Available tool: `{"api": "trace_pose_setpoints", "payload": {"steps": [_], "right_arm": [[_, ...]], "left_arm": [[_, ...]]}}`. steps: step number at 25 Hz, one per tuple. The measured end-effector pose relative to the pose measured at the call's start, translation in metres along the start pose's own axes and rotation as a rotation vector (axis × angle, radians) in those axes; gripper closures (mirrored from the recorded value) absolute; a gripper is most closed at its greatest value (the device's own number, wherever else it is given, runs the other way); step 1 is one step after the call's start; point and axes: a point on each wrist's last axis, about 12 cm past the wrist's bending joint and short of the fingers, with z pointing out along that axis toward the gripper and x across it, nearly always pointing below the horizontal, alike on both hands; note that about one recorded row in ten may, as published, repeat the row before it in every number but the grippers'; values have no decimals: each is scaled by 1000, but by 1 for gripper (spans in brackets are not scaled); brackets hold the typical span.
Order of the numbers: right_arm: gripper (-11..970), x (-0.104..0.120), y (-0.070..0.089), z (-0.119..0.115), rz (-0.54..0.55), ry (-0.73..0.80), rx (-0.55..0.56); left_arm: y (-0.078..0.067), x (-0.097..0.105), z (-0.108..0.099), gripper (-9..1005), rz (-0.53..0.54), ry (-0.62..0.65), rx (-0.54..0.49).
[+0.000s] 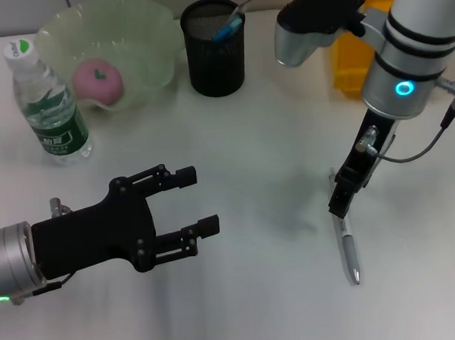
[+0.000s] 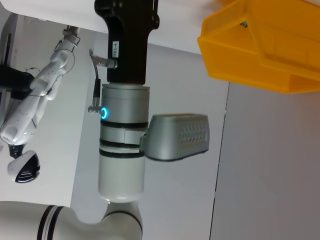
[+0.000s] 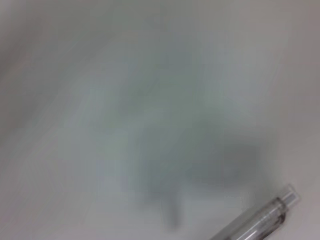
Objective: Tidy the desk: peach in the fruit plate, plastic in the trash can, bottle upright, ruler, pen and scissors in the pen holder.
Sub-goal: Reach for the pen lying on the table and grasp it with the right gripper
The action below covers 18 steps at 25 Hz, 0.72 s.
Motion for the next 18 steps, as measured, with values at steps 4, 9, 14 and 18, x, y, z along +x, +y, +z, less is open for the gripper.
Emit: {"api": "trace_pose_setpoints", "payload": {"steps": [4, 9, 14, 18], "right_arm": [[280, -2, 2, 4, 30, 15, 33], [281, -4, 3, 7, 52, 14, 25], [280, -8, 7, 12, 53, 19, 12], [280, -8, 8, 14, 60, 35, 34]], "left_arm": [[0, 0, 1, 240, -1, -2, 1], [0, 0, 1, 240, -1, -1, 1], [0, 0, 1, 240, -1, -2, 2], [-1, -1, 0, 240, 0, -6, 7]]}}
